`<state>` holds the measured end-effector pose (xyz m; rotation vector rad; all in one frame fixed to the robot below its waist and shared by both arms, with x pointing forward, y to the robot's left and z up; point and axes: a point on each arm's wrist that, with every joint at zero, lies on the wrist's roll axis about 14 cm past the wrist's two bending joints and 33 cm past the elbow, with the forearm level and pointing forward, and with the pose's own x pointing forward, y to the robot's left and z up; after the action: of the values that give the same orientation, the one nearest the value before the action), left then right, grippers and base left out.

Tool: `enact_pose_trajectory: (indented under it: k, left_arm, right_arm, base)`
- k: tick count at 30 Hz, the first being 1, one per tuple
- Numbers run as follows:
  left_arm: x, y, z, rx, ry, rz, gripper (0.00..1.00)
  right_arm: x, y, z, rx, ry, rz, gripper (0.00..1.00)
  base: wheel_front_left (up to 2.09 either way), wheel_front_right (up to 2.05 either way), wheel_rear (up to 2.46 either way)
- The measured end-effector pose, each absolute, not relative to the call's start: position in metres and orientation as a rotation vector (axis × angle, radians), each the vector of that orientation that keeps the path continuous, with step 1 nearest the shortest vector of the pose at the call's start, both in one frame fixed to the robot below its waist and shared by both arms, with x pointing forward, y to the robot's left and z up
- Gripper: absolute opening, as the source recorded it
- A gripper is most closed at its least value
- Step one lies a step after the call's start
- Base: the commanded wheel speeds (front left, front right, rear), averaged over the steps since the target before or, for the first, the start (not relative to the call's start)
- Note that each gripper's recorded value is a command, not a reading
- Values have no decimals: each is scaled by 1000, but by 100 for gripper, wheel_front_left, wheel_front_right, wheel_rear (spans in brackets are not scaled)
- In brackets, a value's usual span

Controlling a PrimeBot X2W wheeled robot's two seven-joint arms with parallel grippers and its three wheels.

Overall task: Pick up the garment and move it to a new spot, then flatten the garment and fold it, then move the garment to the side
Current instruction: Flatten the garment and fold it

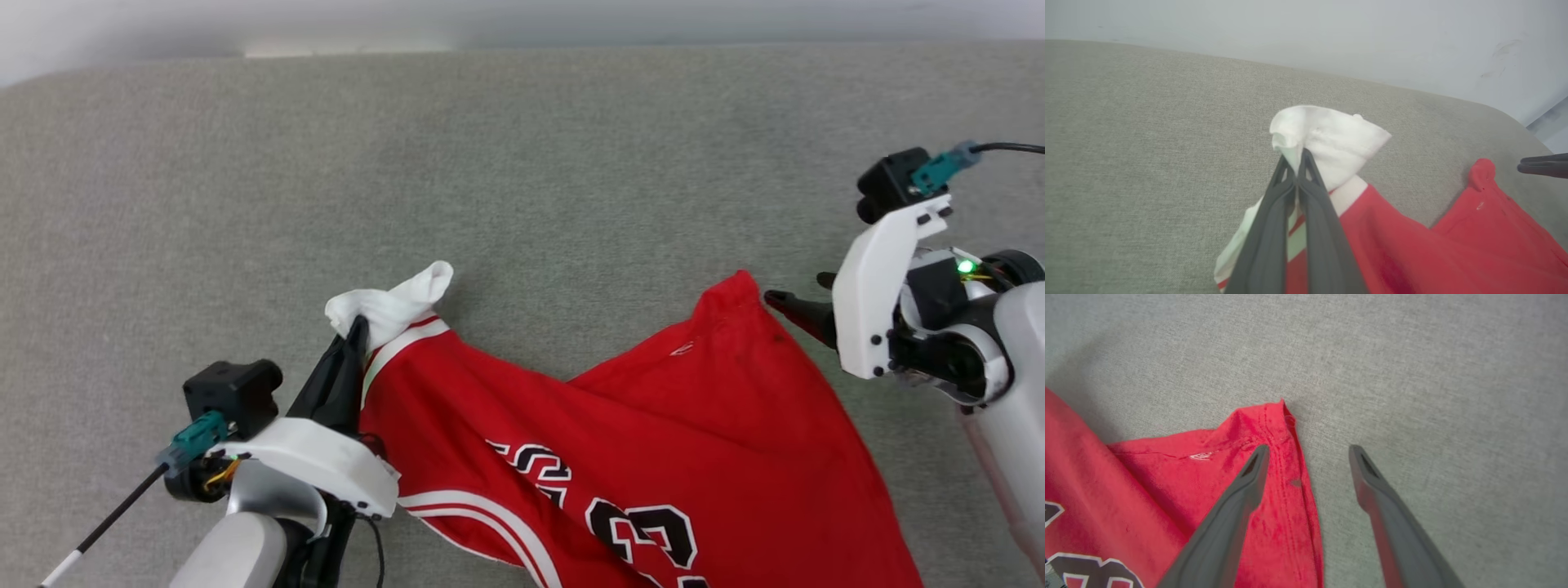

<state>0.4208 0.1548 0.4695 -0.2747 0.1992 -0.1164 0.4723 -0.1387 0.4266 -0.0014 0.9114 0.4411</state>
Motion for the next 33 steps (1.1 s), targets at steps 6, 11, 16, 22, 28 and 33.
enact_pose_trajectory:
  k: [6,11,16,22,28,33]
  left_arm:
    - [424,162,459,-276,213,-93,0]
    - [422,166,454,-276,222,-78,0]
    - [419,168,459,-281,207,-73,0]
    - [423,180,485,-245,133,-72,0]
    - [451,194,553,-220,-21,-95,0]
    - [484,190,607,-269,-134,-115,0]
  right_arm:
    - [466,-103,384,-18,1057,533,100]
    - [462,-94,368,-9,1131,549,0]
    - [456,-88,373,-2,1120,558,0]
    - [478,-92,415,-11,895,521,0]
    - [505,-118,481,5,629,413,0]
    - [521,-139,540,35,442,337,0]
  base:
    - [0,0,0]
    - [0,0,0]
    - [0,0,0]
    - [0,0,0]
    - [0,0,0]
    - [0,0,0]
